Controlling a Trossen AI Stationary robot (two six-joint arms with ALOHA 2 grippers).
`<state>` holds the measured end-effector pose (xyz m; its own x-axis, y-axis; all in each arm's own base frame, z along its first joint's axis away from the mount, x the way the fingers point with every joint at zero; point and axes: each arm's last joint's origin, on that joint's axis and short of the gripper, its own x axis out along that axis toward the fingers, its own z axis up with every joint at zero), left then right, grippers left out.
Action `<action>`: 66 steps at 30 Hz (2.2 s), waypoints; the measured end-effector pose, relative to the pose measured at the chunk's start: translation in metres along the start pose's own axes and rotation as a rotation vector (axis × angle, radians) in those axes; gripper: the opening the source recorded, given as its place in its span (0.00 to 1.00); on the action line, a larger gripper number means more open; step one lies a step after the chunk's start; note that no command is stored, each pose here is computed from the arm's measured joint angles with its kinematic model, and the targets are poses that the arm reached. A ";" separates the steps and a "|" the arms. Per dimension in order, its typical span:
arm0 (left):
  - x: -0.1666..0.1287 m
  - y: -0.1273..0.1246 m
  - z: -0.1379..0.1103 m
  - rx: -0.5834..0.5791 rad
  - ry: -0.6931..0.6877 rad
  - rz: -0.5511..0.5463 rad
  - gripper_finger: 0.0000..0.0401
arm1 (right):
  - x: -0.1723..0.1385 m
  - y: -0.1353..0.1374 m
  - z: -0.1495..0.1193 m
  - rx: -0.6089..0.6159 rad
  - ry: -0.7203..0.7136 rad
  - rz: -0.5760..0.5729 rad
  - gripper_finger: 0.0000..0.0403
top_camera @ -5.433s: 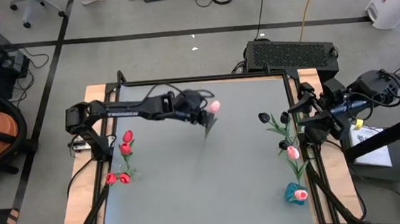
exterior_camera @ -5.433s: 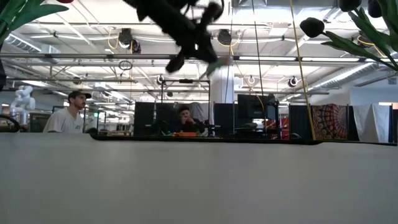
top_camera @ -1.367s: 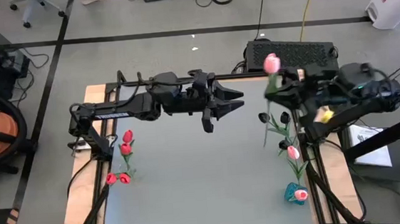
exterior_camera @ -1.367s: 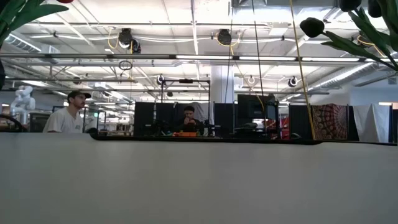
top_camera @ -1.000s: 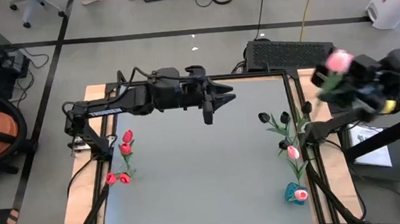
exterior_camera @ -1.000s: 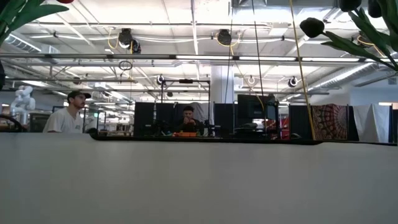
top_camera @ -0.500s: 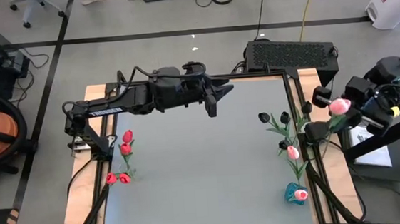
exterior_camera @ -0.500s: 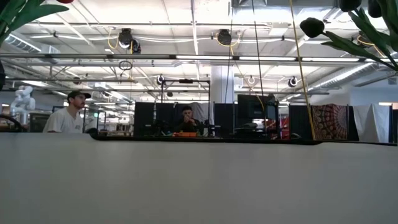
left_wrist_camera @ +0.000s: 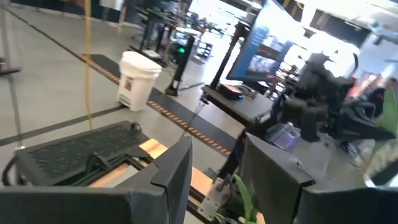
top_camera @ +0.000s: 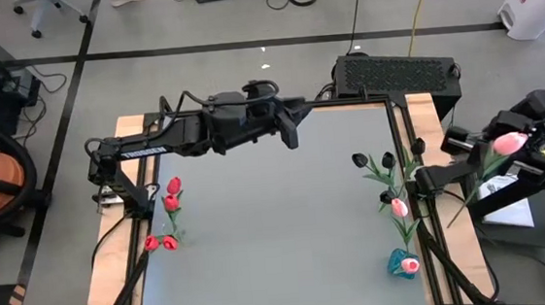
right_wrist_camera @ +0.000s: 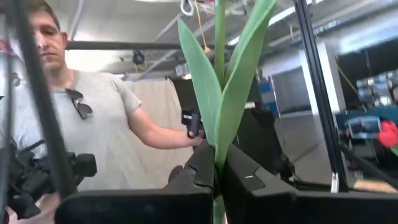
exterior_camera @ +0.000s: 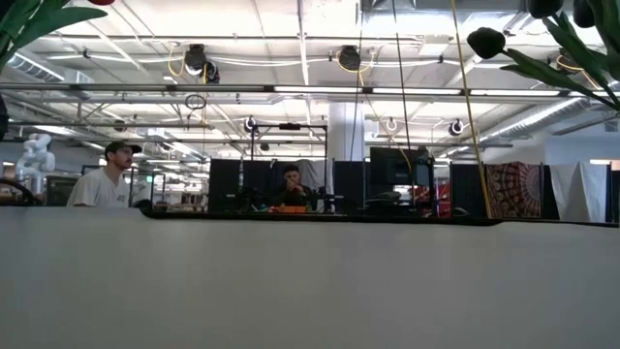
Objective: Sort flowers into vase by color
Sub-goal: Put the pink tulip into the blue vase
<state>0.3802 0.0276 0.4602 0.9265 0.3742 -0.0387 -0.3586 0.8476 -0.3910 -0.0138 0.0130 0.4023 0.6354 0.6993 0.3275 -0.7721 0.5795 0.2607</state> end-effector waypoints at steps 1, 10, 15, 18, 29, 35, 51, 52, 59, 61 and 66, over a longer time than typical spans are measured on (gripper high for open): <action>0.000 0.000 0.000 -0.007 -0.007 0.015 0.39 | -0.004 0.001 -0.003 -0.011 -0.014 0.005 0.00; 0.000 0.002 0.001 -0.061 -0.037 0.066 0.39 | -0.007 -0.019 -0.050 -0.034 0.086 0.039 0.00; 0.000 0.002 0.001 -0.076 -0.037 0.076 0.39 | -0.001 -0.034 -0.070 -0.015 0.154 0.055 0.00; 0.000 0.002 0.001 -0.076 -0.036 0.077 0.39 | -0.001 -0.035 -0.071 -0.060 0.158 0.056 0.00; 0.001 0.006 -0.002 -0.005 -0.003 0.103 0.39 | 0.013 -0.047 -0.073 -0.079 0.205 0.034 0.00; 0.001 0.008 -0.001 0.069 -0.001 0.110 0.39 | 0.030 -0.056 -0.070 -0.023 0.236 0.092 0.00; 0.002 0.011 -0.001 0.161 0.008 0.119 0.39 | 0.064 -0.075 -0.079 0.071 0.341 0.199 0.03; 0.002 0.011 -0.001 0.162 0.009 0.119 0.39 | 0.067 -0.075 -0.079 0.063 0.336 0.207 0.03; 0.002 0.012 -0.003 0.167 0.029 0.126 0.39 | 0.078 -0.070 -0.069 -0.028 0.210 0.252 0.01; 0.002 0.012 -0.003 0.166 0.032 0.127 0.39 | 0.079 -0.068 -0.068 -0.032 0.187 0.264 0.01; 0.002 0.012 -0.003 0.161 0.031 0.126 0.39 | 0.081 -0.062 -0.071 -0.018 0.202 0.314 0.01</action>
<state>0.3784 0.0371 0.4526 0.8752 0.4717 -0.1077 -0.4835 0.8449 -0.2288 0.0859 0.0632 0.3484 0.3576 0.9116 0.2029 -0.9306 0.3296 0.1591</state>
